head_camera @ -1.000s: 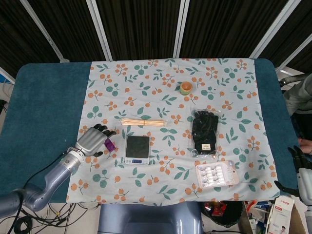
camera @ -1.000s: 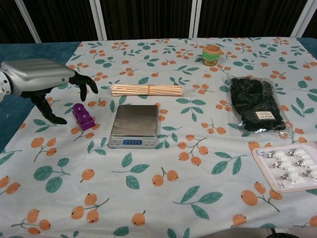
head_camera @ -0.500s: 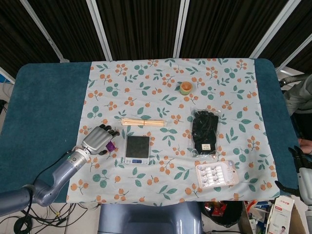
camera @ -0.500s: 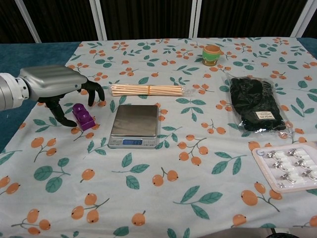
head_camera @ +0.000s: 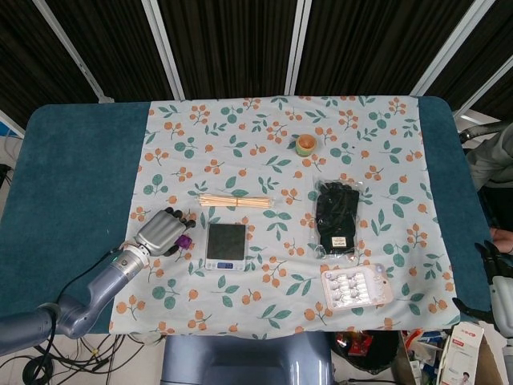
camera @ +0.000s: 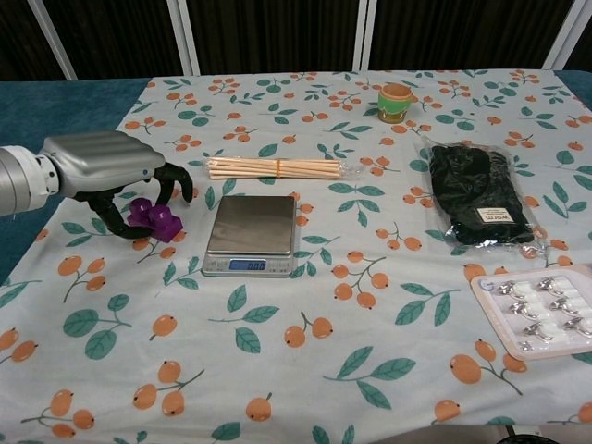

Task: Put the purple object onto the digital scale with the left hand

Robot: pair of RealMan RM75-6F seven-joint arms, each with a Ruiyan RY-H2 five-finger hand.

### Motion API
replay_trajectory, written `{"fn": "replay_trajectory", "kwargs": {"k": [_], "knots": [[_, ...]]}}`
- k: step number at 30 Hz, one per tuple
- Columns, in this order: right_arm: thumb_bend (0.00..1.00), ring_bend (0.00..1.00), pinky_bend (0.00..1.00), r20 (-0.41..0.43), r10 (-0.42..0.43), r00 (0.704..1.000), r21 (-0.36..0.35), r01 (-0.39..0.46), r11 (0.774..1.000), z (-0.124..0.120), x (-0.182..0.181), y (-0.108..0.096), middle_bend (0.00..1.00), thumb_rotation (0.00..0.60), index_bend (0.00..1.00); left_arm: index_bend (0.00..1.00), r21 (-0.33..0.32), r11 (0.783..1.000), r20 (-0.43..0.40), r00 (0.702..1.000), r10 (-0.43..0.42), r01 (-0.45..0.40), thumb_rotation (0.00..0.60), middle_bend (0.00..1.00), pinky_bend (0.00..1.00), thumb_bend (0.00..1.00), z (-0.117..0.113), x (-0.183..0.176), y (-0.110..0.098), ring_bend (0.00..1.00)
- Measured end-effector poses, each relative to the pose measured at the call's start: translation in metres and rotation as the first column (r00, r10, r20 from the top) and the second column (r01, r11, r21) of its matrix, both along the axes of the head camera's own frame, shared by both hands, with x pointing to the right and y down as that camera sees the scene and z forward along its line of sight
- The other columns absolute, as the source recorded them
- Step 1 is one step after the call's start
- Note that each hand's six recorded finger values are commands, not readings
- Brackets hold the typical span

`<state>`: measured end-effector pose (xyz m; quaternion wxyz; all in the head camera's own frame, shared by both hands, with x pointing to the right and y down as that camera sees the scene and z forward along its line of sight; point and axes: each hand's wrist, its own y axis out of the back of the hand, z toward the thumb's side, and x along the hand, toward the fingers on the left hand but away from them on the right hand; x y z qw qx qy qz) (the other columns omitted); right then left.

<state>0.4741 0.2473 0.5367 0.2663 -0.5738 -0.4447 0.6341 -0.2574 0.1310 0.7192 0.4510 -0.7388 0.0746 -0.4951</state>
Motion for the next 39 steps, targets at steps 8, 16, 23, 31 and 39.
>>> {"fn": "replay_trajectory", "kwargs": {"k": [8, 16, 23, 31, 39], "knots": [[0.08, 0.17, 0.19, 0.000, -0.001, 1.000, 0.001, 0.001, 1.000, 0.000, 0.000, 0.000, 0.01, 0.600, 0.03, 0.31, -0.013, 1.000, 0.008, 1.000, -0.006, 0.006, 0.600, 0.43, 0.31, 0.31, 0.000, -0.003, 0.001, 0.26], [0.08, 0.17, 0.19, -0.001, 0.000, 1.000, -0.001, 0.000, 1.000, 0.000, 0.000, 0.000, 0.01, 0.600, 0.03, 0.33, 0.001, 1.000, 0.009, 1.000, 0.004, -0.004, 0.600, 0.49, 0.33, 0.33, 0.001, -0.003, 0.001, 0.27], [0.08, 0.17, 0.19, 0.003, 0.001, 1.000, -0.004, -0.001, 1.000, 0.000, 0.000, 0.000, 0.01, 0.600, 0.03, 0.33, 0.010, 1.000, -0.018, 1.000, -0.019, 0.019, 0.600, 0.49, 0.33, 0.37, -0.007, -0.004, -0.001, 0.28], [0.08, 0.17, 0.19, 0.003, 0.000, 1.000, -0.007, 0.000, 1.000, -0.001, -0.001, 0.000, 0.01, 0.600, 0.03, 0.34, -0.015, 0.995, -0.148, 0.984, -0.097, 0.096, 0.600, 0.49, 0.33, 0.37, -0.028, 0.008, -0.005, 0.28], [0.08, 0.17, 0.19, 0.002, 0.000, 1.000, -0.005, 0.000, 1.000, -0.001, -0.001, 0.000, 0.01, 0.600, 0.03, 0.35, -0.036, 0.995, -0.254, 0.962, -0.098, 0.092, 0.600, 0.49, 0.33, 0.37, -0.040, 0.038, -0.007, 0.28]]}}
